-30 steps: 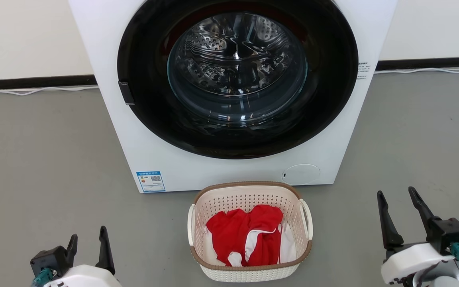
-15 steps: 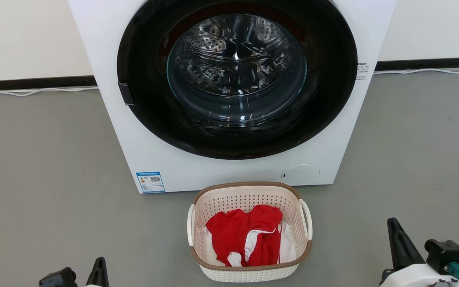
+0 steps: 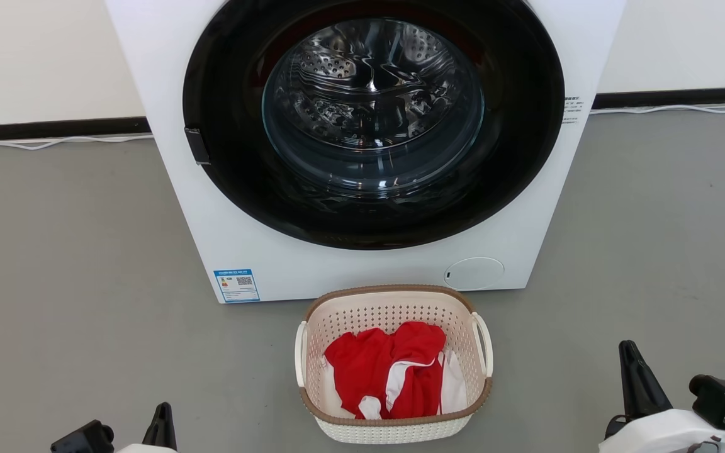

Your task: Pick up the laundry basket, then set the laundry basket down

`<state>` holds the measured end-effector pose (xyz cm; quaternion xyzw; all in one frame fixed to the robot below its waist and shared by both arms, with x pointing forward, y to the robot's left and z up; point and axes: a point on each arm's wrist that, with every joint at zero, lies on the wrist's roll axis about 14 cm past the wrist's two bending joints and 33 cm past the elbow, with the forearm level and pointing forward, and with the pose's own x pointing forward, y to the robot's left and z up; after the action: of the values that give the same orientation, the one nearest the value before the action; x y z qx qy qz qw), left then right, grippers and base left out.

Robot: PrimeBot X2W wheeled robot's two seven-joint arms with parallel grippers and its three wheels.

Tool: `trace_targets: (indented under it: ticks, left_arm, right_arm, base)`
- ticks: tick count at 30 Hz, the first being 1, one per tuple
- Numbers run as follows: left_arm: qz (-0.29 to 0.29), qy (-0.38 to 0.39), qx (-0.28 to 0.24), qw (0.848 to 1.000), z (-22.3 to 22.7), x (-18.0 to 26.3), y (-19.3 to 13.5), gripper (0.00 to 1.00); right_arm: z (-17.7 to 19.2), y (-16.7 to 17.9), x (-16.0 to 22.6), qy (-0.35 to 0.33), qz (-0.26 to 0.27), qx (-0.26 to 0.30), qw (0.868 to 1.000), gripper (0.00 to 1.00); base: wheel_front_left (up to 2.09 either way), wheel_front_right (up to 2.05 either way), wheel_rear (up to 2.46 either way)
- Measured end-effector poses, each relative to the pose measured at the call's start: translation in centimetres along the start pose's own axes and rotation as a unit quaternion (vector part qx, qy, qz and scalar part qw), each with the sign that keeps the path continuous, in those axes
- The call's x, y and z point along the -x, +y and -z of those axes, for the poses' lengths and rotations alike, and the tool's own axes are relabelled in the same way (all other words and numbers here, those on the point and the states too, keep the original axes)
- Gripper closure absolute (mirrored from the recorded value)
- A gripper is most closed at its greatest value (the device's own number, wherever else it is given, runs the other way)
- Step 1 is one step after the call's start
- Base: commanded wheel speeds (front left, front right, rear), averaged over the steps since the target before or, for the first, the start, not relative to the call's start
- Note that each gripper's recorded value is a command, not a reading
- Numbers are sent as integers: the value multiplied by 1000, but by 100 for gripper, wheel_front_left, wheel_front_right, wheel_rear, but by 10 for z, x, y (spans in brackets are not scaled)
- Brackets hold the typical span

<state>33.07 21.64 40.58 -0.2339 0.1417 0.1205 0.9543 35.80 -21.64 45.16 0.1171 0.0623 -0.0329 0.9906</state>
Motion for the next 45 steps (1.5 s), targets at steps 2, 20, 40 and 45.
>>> trace_targets:
  ticks: [2,20,40,45]
  left_arm:
    - [3,2,10,1000,-1,0,-1,100]
    - [12,16,100,995,-2,-3,-8,100]
    - [30,26,205,978,-7,-6,-19,100]
    - [33,28,231,972,-9,-7,-21,100]
  right_arm:
    - [0,-1,0,1,2,-13,1000,100]
    - [-3,-2,-1,1,15,-122,992,100]
    - [-3,-2,-4,5,23,-250,968,100]
    - [-5,-1,-4,3,23,-281,959,100]
  base:
    - [0,0,0]
    - [0,0,0]
    - [0,0,0]
    - [0,0,0]
